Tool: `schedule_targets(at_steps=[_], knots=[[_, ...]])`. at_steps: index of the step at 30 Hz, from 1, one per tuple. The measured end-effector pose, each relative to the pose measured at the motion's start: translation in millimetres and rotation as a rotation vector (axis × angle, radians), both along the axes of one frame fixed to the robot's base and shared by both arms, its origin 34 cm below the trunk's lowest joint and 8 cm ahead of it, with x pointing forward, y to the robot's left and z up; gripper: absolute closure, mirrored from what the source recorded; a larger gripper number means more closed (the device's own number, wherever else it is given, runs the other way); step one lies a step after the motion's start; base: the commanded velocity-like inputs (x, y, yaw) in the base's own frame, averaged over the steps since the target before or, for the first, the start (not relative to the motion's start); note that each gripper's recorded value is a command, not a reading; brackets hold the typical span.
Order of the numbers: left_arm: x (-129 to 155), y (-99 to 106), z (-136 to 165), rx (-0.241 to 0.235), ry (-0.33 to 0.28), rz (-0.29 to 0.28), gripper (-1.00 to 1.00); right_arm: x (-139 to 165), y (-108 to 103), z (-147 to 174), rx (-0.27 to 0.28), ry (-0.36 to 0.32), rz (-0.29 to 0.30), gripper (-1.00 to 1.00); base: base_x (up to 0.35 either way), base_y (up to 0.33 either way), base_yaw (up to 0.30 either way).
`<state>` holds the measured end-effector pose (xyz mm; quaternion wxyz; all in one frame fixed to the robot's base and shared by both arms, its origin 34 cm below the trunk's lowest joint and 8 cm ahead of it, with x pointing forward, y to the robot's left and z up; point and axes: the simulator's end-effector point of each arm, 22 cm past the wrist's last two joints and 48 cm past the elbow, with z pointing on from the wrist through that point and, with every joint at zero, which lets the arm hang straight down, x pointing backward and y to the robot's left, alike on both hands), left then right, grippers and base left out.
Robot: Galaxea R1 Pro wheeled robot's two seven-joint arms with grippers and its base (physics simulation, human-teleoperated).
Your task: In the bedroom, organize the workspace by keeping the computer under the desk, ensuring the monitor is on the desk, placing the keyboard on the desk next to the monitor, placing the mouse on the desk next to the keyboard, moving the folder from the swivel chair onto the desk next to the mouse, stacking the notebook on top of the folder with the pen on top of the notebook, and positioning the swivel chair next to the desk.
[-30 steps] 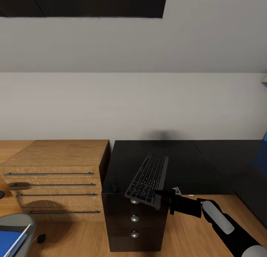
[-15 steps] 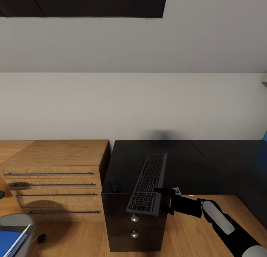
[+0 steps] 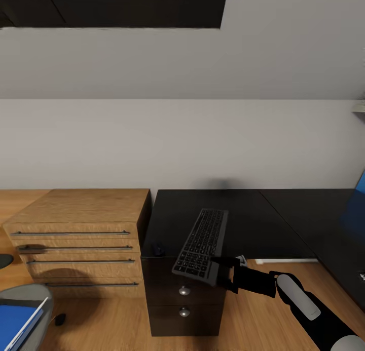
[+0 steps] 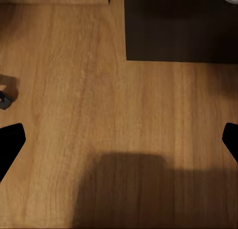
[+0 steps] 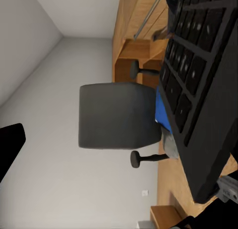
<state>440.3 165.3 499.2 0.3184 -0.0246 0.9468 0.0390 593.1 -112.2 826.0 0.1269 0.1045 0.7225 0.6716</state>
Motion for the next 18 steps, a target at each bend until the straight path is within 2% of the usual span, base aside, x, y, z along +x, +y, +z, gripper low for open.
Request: schedule_targets(at_steps=[15,18], knots=[[-0.1,0.0,0.2,0.0,0.0,0.0,-1.0,0.4,-0.2,0.3,-0.001,-0.003,-0.003,-1.0,-0.021,0.0,0.0],[0.0,0.0,0.1,0.0,0.0,0.0,-1.0,0.8,-0.6,0.2,-0.001,-0.003,-0.004,-1.0,-0.179,-0.024,0.0]])
